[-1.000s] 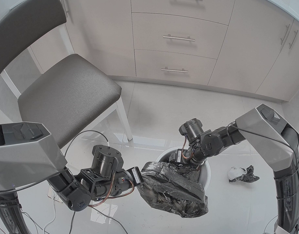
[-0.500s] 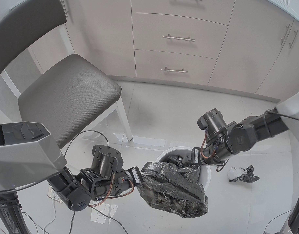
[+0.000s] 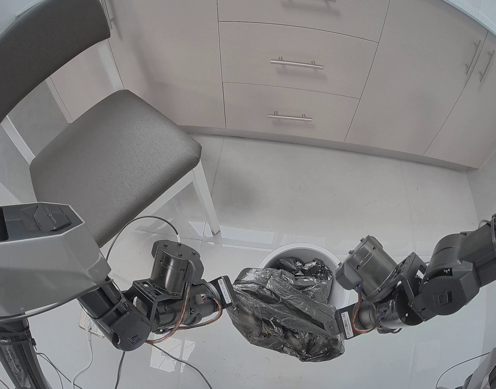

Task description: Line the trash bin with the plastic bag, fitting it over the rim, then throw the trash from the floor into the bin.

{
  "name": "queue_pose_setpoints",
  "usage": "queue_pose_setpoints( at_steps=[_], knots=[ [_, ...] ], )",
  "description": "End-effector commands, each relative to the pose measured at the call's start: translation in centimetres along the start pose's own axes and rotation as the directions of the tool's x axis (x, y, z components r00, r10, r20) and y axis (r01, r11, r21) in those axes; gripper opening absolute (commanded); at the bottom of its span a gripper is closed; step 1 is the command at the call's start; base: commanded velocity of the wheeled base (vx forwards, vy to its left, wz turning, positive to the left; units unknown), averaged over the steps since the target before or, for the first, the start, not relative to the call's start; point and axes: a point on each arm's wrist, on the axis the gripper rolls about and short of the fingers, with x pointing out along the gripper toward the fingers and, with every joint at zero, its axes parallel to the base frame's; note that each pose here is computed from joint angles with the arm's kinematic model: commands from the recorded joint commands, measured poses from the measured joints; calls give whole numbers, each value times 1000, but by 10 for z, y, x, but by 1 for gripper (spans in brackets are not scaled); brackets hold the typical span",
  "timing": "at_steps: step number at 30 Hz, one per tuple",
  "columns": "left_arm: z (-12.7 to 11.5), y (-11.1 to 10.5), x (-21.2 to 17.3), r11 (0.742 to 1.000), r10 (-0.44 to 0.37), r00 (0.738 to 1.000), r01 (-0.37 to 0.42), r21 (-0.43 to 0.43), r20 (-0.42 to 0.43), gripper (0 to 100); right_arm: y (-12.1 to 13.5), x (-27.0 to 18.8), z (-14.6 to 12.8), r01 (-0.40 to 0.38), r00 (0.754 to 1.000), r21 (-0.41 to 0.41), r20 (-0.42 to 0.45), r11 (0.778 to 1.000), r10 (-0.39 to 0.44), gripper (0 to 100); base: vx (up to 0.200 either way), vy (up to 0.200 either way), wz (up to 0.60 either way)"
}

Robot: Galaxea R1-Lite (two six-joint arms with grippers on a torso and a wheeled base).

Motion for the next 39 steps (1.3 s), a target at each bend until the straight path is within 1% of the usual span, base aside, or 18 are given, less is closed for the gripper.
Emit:
queue_pose_setpoints(
  at_steps=[1,3,8,9,11,19,23,26,31,36,39],
  knots=[
    [0,-1,0,1000,-3,1000,3,1,1,0,22,18,-24,59,997,-110,-45,992,-64,100,0,0,0],
    [-2,-2,0,1000,-6,1000,6,5,-3,0,27,32,-26,79,996,-101,-42,992,-84,100,0,0,0],
    [-2,-3,-1,1000,-8,1000,8,6,-3,0,31,41,-27,68,997,-92,-31,993,-71,100,0,0,0],
    [-2,-3,0,1000,-7,1000,7,6,-4,0,31,43,-31,78,996,-114,-38,990,-83,100,0,0,0],
    [-4,-3,0,1000,-7,1000,7,10,-9,0,32,44,-33,79,996,-123,-42,989,-85,100,0,0,0],
    [-4,-4,0,1000,-9,1000,9,11,-9,0,32,52,-30,93,994,-126,-49,988,-99,100,0,0,0],
    [-4,-3,1,1000,-8,1000,8,11,-10,0,36,60,-24,94,994,-113,-47,989,-100,100,0,0,0],
    [-4,-4,0,1000,-11,1000,11,11,-7,0,40,70,-16,79,996,-112,-28,990,-83,100,0,0,0],
    [-4,-4,-1,1000,-10,1000,10,11,-8,0,45,83,-16,82,996,-110,-17,991,-84,100,0,0,0],
    [-4,-4,-1,1000,-11,1000,11,10,-7,0,42,94,-3,91,996,-67,4,994,-91,100,0,0,0],
    [-4,-4,-1,1000,-11,1000,11,10,-7,0,38,97,8,111,993,-31,30,993,-110,100,0,0,0]
  ],
)
